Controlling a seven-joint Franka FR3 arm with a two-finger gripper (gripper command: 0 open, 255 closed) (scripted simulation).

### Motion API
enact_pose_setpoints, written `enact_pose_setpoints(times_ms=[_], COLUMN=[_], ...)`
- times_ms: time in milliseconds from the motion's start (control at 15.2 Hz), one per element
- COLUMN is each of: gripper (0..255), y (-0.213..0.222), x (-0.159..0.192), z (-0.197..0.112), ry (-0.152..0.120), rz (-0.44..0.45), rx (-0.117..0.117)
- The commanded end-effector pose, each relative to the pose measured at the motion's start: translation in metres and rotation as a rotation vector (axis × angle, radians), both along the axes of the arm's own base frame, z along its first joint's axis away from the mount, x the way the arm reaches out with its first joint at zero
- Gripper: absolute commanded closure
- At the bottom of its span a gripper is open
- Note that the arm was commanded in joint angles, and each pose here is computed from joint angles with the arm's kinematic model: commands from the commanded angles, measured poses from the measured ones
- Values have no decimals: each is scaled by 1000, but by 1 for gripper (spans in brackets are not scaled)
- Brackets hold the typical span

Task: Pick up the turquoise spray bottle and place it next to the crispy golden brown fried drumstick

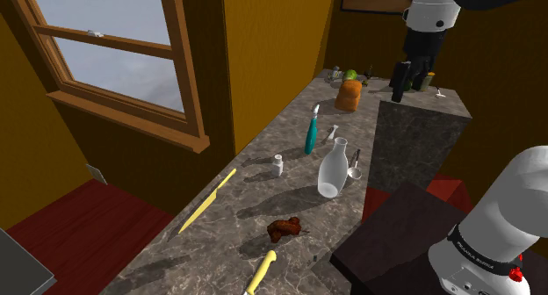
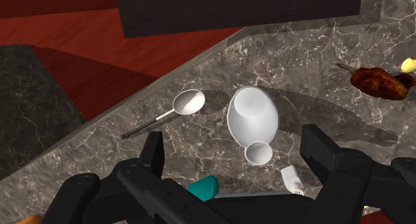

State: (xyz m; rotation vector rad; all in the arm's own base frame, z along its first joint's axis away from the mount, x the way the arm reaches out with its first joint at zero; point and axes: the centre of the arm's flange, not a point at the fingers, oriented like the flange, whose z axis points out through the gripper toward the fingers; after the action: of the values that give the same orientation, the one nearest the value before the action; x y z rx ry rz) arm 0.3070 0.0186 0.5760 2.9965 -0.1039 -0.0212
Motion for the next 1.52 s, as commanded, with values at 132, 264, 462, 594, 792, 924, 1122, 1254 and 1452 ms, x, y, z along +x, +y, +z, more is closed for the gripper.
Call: enact_pose_setpoints(times_ms=[132, 264, 462, 594, 792, 924, 1122, 1254, 1452], gripper=[0, 0, 0, 0, 0, 0, 0, 0, 0], y=[2, 3, 3, 2, -2, -5, -13, -19, -31], x=[22, 45, 78, 101, 135, 157, 191, 213, 245], z=[-14, -28, -49, -63, -83, -96, -116, -129, -148], ry=[-6, -12, -21, -28, -37, -43, -52, -58, -68], rz=[-45, -91, -159, -204, -272, -318, -386, -431, -499], rx=[1, 1, 2, 3, 4, 4, 5, 6, 7])
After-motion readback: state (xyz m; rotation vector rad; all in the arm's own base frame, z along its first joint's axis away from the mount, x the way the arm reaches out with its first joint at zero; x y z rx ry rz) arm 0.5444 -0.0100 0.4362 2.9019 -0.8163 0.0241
